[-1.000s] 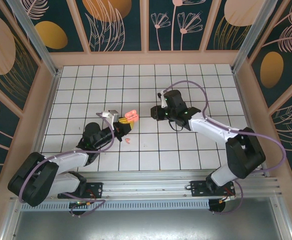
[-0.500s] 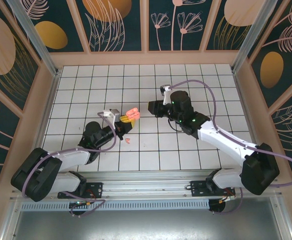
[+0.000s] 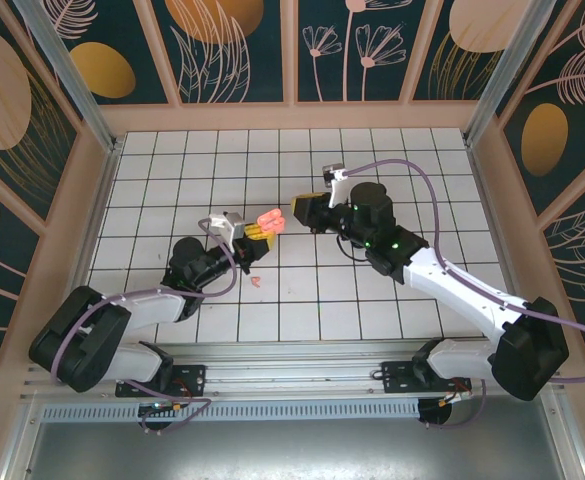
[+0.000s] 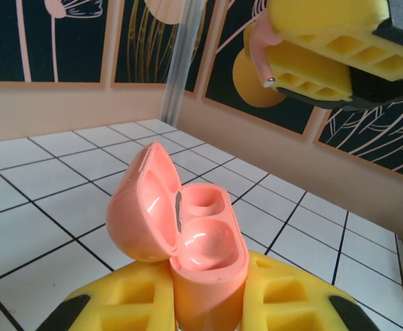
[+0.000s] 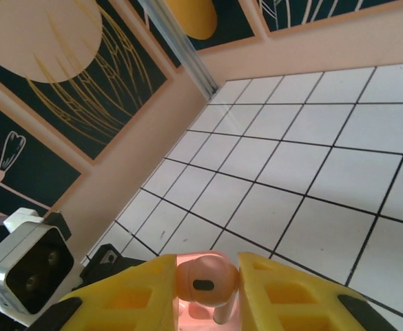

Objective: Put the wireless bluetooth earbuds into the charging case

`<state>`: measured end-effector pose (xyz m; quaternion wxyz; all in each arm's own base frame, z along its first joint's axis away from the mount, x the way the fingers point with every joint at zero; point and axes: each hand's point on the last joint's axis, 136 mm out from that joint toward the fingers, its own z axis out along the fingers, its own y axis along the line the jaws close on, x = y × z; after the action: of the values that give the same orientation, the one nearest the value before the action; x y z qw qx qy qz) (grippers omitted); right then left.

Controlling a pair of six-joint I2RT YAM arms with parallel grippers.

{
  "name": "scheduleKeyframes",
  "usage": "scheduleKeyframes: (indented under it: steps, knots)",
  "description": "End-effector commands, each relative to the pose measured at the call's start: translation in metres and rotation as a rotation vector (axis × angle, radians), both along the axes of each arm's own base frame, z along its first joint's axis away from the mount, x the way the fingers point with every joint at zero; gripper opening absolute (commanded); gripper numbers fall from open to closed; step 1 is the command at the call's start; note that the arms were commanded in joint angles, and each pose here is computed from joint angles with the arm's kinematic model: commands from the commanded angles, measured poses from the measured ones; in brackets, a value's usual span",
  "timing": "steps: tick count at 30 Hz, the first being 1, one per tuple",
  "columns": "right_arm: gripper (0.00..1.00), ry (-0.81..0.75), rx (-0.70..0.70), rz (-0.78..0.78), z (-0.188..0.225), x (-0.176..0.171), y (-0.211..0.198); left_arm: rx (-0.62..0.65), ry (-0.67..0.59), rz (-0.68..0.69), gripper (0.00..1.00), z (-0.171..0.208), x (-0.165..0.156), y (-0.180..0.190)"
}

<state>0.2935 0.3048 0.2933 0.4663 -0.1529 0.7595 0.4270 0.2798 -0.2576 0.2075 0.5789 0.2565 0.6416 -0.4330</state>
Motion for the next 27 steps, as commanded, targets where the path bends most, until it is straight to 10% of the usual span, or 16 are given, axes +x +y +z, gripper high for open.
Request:
scheduleKeyframes:
  steps: [1, 27]
  knots:
    - [0.25, -0.087, 0.062, 0.065, 0.024, -0.012, 0.008, -0.031, -0.118, -0.027, 0.13, 0.029, 0.002, -0.004]
    - [0.25, -0.124, -0.054, 0.068, -0.001, -0.006, 0.026, -0.058, -0.171, -0.068, 0.14, 0.055, -0.003, -0.008]
